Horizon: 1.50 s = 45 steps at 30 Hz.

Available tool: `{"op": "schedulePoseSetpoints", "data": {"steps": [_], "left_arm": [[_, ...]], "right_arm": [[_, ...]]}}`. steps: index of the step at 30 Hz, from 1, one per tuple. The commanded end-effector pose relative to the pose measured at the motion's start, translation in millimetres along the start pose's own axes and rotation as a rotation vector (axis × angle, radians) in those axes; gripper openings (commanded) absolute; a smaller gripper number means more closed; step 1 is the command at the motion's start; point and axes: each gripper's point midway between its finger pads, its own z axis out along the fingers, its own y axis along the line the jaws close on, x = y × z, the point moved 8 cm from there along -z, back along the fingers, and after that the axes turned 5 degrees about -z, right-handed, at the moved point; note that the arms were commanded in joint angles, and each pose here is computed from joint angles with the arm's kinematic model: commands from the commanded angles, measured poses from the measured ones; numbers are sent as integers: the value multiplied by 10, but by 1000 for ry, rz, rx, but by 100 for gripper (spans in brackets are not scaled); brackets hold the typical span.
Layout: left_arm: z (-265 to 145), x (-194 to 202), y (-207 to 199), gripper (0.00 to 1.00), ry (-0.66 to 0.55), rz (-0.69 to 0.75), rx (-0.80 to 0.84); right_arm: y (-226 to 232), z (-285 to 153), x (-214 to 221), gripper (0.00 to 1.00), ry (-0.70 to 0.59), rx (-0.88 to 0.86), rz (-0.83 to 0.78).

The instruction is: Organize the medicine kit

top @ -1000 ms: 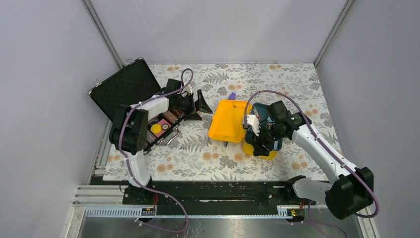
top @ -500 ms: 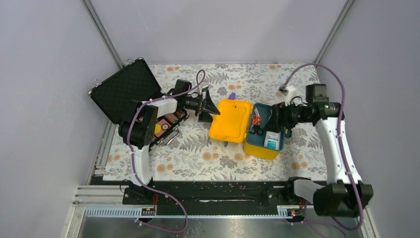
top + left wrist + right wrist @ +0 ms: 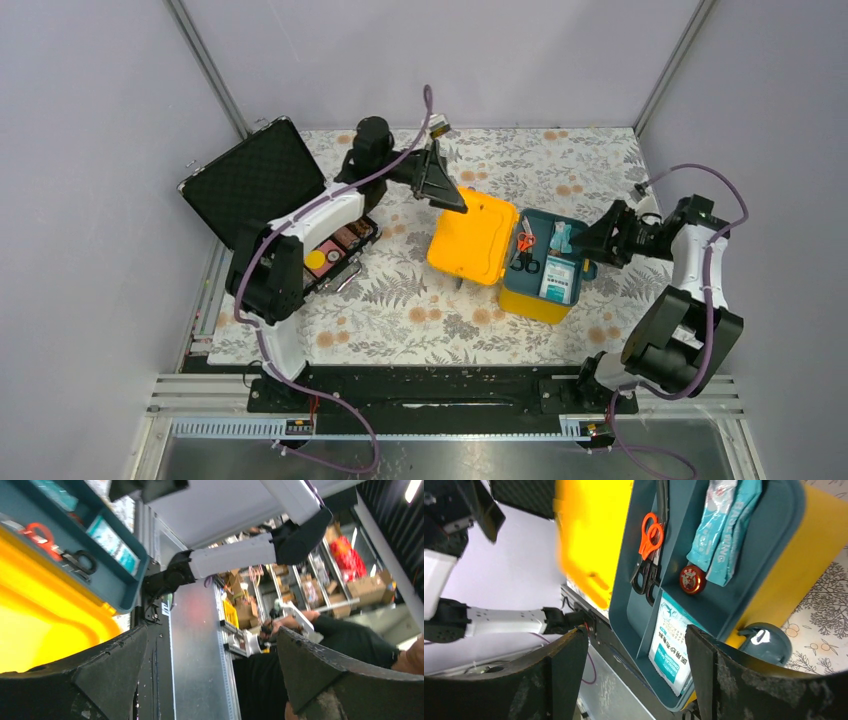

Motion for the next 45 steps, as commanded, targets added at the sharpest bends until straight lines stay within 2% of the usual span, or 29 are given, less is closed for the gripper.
{"op": "schedulePoseSetpoints", "data": {"steps": [1,6,9,11,13,15,18,21,28,32,34,39,45], "left_arm": [[322,-33,-133,99,149,84,79],[748,-211,-50,99,194,151,118],[783,-310,-73,99,129,186,87],[668,-343,78,99,10,167,-128],[464,-259,248,99,-38,240,-466],[176,-184,448,99,-128,219,-780],[-151,-30,596,99,-214,144,-886],[-346,225,844,99,-251,-5,-824],[-374,551,1262,98,-179,-97,-562],[-290,605,1386,96,-86,-122,-349],[-264,607,1434,96,-60,-135,-300],[-188,553,1389,96,-25,-101,-213],[-87,243,967,96,-39,-8,-74]], "right_arm": [[41,-193,-165,77,-111,-50,27],[-80,-459,-211,77,-201,10,88],[-53,-538,-131,77,-155,44,69],[-89,-545,-67,76,-124,95,36],[-205,-509,18,77,-108,167,49],[-298,-469,62,78,-118,207,55],[-383,-396,59,78,-161,195,100],[-436,-361,18,78,-189,177,140],[-517,-313,54,78,-192,176,123],[-569,-276,41,77,-150,82,145],[-633,-261,11,77,-126,52,169],[-740,-205,-7,75,-96,-4,237],[-745,-129,13,76,-80,-41,265]]}}
